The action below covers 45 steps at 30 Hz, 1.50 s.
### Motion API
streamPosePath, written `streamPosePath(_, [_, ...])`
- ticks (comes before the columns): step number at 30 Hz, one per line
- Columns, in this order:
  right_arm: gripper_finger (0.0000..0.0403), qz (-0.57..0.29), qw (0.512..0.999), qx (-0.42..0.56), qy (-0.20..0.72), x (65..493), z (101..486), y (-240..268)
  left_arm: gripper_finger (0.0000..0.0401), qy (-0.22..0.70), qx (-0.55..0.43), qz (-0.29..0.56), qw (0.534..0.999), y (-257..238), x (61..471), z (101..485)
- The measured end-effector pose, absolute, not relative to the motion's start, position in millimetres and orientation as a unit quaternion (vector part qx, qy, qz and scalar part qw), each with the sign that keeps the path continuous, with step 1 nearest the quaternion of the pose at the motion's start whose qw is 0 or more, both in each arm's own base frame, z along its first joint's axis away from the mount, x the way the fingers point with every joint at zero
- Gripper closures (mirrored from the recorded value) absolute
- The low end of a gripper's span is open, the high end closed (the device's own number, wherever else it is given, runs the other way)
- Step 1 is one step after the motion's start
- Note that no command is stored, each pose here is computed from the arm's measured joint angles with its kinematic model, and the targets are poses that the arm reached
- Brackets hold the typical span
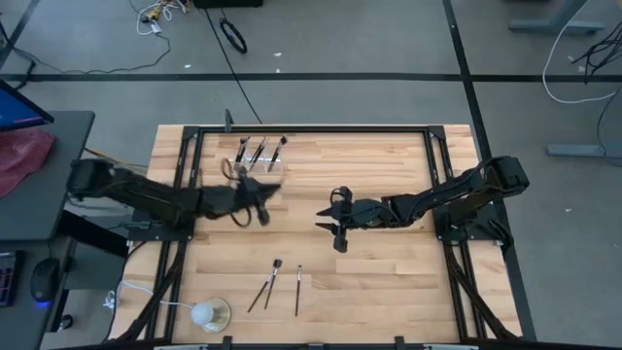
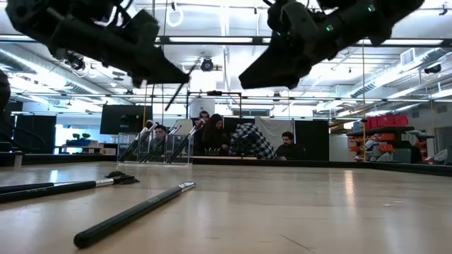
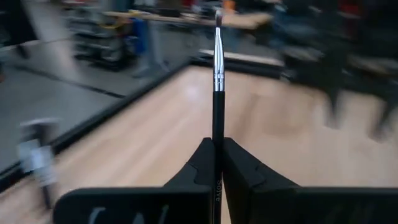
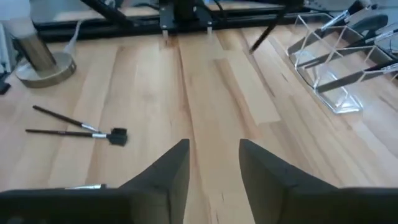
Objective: Put items in baskets/containers
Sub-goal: Put the eyeshadow brush into the right section of the transparent organizer
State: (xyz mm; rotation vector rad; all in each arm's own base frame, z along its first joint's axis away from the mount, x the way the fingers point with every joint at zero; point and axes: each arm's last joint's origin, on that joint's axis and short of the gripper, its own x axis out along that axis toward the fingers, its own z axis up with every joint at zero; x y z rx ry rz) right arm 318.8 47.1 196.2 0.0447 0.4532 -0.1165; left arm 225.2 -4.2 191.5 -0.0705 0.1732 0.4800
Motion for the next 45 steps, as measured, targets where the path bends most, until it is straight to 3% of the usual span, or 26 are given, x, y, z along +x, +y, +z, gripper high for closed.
streamPosePath(11, [0.0286, -0.044, 0.994, 0.055, 0.086, 298.8, 182.7, 46.5, 0.0389, 0.032, -0.083, 0.343, 0.935, 75.2, 205.8, 194.6])
streamPosePath(23, [0.0289, -0.037, 0.994, 0.055, 0.088, 297.7, 181.3, 47.8, 0.0389, 0.081, -0.013, 0.463, 0.882, 108.4, 212.9, 165.5])
streamPosePath(45, [0.0289, -0.036, 0.994, 0.056, 0.089, 297.6, 181.3, 48.6, 0.0382, 0.144, -0.026, 0.458, 0.877, 118.9, 205.1, 151.8])
